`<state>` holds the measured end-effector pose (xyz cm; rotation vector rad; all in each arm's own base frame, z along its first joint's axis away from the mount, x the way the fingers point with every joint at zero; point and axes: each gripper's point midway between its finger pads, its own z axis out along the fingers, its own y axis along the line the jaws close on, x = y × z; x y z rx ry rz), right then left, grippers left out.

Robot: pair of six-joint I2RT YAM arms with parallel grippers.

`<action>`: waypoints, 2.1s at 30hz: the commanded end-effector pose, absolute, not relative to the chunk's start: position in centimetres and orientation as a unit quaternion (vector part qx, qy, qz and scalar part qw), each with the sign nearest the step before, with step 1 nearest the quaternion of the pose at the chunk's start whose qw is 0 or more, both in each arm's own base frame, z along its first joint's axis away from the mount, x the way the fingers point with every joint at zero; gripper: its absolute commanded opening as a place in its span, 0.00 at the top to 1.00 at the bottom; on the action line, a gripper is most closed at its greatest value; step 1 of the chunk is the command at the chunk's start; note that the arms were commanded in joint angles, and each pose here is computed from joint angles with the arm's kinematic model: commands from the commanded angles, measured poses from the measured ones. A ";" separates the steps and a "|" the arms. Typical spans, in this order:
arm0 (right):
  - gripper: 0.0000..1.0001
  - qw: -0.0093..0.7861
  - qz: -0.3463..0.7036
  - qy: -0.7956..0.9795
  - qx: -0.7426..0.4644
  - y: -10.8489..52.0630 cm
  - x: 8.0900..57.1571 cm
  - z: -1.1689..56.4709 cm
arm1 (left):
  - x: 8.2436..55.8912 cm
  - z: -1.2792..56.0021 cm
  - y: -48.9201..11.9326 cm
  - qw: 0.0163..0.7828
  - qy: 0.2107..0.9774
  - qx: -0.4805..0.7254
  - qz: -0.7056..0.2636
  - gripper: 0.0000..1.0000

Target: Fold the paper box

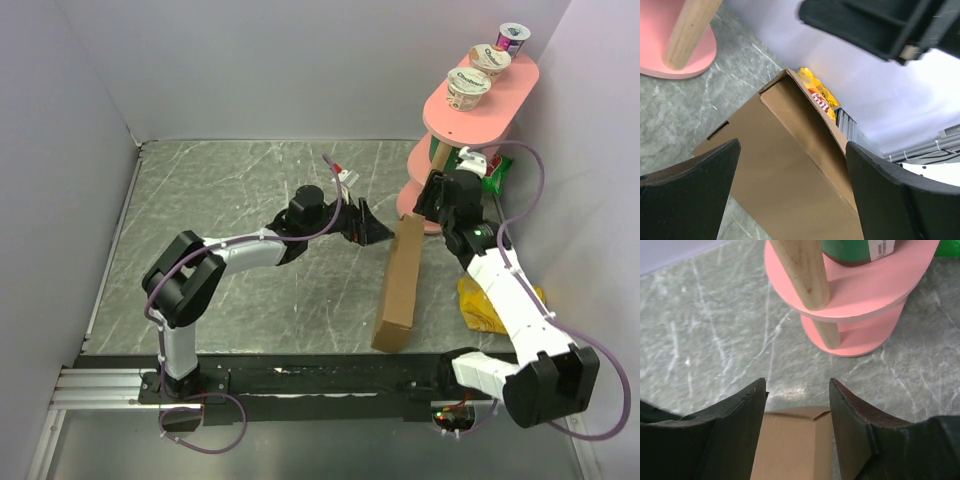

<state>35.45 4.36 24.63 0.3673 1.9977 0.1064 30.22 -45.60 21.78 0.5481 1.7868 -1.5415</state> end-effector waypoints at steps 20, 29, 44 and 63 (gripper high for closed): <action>0.44 0.561 -0.067 0.815 0.127 4.7 36.2 20.3 | 28.1 20.7 -49.1 0.320 0.680 0.253 -0.609 0.37; 0.42 0.534 -0.091 0.837 0.075 4.9 35.6 18.0 | 27.3 19.3 -49.8 0.316 0.682 0.269 -0.602 0.57; 0.43 0.467 -0.108 0.876 0.046 5.0 32.0 13.6 | 27.5 17.7 -49.4 0.319 0.697 0.253 -0.590 0.57; 0.42 0.408 -0.184 0.893 -0.054 4.5 29.9 9.8 | 32.2 19.2 -43.1 0.365 0.713 0.216 -0.558 0.57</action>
